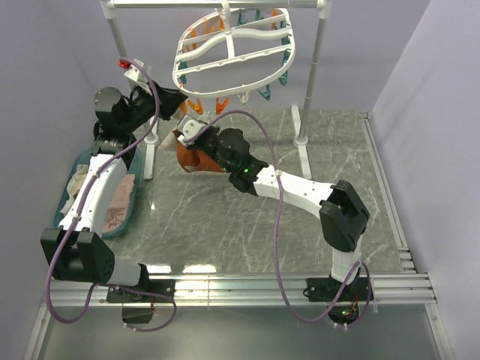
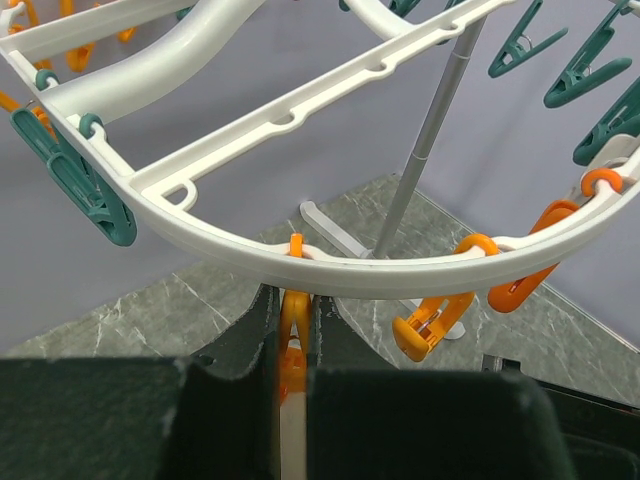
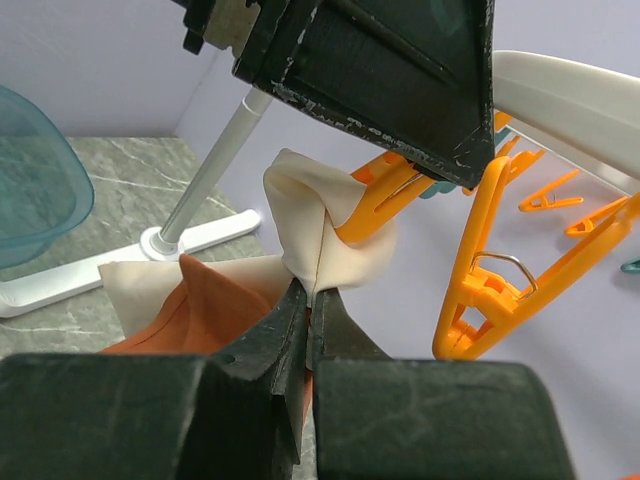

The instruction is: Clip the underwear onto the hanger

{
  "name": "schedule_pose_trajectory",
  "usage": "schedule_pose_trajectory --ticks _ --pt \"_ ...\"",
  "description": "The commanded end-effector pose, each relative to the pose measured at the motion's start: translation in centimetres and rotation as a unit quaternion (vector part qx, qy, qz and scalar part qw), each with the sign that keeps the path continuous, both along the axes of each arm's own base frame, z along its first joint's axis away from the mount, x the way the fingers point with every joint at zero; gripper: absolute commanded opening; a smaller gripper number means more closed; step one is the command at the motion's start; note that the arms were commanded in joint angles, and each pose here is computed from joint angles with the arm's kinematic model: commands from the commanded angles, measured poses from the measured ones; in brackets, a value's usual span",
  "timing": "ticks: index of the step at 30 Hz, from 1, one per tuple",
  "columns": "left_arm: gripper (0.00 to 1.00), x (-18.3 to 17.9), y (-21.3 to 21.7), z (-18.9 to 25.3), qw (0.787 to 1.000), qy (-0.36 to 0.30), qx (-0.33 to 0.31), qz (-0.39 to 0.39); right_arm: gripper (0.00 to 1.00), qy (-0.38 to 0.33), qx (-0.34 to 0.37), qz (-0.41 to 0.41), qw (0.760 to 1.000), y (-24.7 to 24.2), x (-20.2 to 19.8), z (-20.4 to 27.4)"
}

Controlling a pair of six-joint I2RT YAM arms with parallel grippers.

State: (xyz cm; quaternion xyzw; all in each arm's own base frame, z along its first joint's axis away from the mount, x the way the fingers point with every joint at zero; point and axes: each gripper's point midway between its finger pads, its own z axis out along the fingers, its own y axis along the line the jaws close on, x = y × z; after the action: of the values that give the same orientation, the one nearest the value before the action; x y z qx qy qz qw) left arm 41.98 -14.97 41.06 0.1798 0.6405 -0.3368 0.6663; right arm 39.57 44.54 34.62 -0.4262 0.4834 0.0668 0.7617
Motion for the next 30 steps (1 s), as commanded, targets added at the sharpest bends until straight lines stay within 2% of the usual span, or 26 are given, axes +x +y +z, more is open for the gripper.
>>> schedule_pose_trajectory --ticks 1,14,30 --pt "0.0 -0.1 -0.3 -0.6 1.0 0.012 0.004 -0.01 0.0 -0.031 0.038 -0.001 0.999 -0.4 0.0 3.8" --pt "0.01 0.2 -0.3 -0.5 1.0 0.025 0.0 -0.009 0.0 -0.034 0.06 -0.031 0.997 -1.1 1.0 4.7" --pt "0.21 0.3 -0.5 1.0 0.999 0.032 -0.019 -0.014 0.0 -0.037 0.056 -0.034 0.997 -0.9 1.2 4.6"
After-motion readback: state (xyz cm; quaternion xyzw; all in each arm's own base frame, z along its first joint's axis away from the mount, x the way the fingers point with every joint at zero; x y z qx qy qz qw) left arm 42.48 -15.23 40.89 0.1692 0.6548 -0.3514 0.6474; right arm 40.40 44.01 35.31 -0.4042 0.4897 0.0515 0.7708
